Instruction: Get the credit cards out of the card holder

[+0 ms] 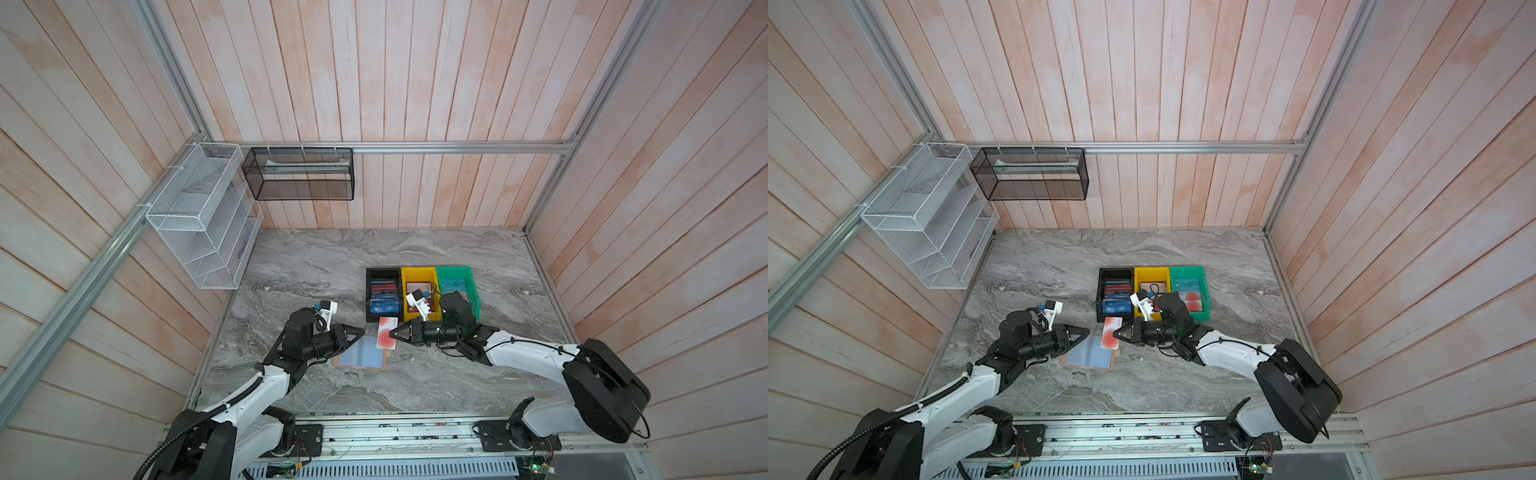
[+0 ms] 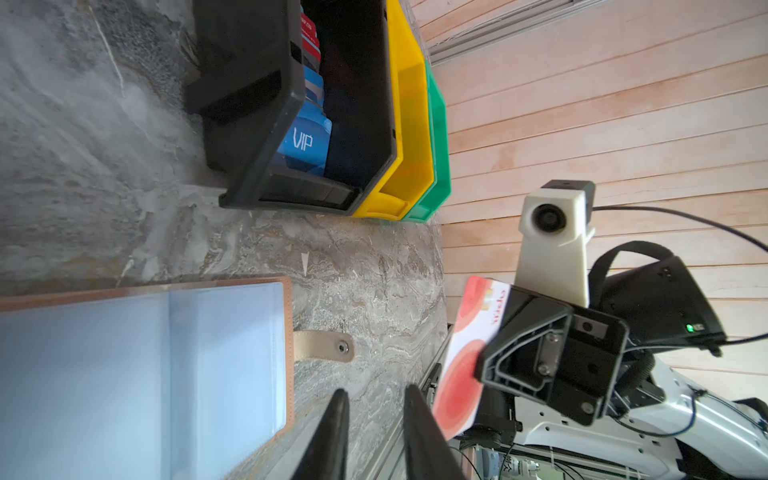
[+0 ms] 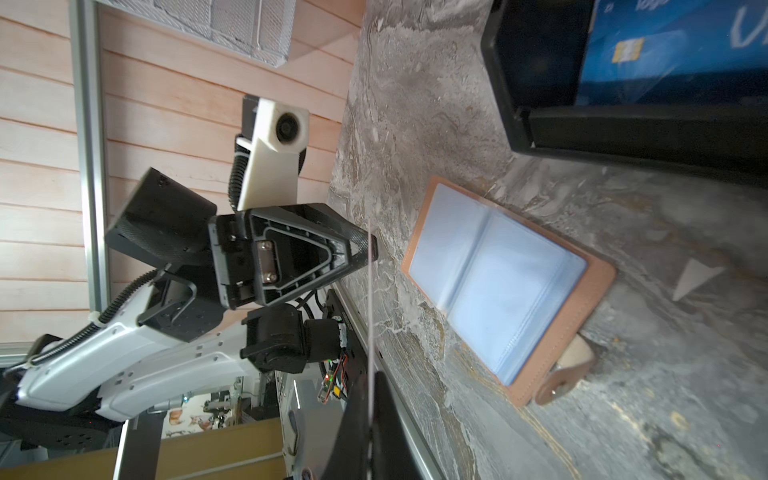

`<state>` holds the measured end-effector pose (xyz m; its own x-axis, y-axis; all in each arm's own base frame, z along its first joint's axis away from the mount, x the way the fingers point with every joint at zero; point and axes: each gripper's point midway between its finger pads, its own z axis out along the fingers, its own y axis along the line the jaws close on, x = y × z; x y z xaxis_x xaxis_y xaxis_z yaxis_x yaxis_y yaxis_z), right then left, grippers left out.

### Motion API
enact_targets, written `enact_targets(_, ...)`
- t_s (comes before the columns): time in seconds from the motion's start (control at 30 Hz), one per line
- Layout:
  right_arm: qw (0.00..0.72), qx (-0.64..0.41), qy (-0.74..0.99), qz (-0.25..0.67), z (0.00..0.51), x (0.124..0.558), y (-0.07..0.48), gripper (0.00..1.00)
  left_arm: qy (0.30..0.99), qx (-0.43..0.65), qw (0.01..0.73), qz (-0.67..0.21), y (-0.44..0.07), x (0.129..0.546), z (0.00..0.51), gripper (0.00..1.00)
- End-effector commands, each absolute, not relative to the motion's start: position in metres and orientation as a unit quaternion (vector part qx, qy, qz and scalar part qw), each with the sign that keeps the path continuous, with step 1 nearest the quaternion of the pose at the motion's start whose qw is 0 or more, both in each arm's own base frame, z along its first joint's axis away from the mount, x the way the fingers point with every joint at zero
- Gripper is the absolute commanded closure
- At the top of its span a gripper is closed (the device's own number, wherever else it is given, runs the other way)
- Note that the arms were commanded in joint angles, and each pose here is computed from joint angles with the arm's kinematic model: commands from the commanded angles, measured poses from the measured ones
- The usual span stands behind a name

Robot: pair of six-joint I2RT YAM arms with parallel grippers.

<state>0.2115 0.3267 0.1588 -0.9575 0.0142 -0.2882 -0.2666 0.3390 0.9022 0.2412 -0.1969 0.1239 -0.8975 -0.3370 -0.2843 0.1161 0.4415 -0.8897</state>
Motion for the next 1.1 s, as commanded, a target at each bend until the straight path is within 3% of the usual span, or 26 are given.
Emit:
enact_targets(0.0, 0.162, -0.033, 0.809, 0.564, 0.176, 0.226, 0.302, 1.00, 0.831, -0.065, 0.225, -0.505, -0.193, 0.246, 0.121, 0.74)
enact_targets(0.13, 0.217, 0.056, 0.798, 0.559, 0.193, 0.243, 0.254, 1.00, 0.834, -0.068, 0.221, -0.500, -0.193, 0.247, 0.115, 0.74)
enact_targets(0.33, 0.299, 0.092, 0.793, 0.522, 0.207, 0.253, 0.193, 1.00, 0.836, -0.065, 0.220, -0.498, -0.193, 0.248, 0.114, 0.74)
enact_targets(0.73, 0.316, 0.171, 0.770, 0.528, 0.190, 0.258, 0.145, 1.00, 0.836, -0.063, 0.217, -0.499, -0.194, 0.248, 0.113, 0.74)
enact_targets(1.07, 0.321, 0.136, 0.808, 0.476, 0.190, 0.281, 0.120, 1.00, 0.839, -0.064, 0.211, -0.498, -0.194, 0.249, 0.110, 0.74)
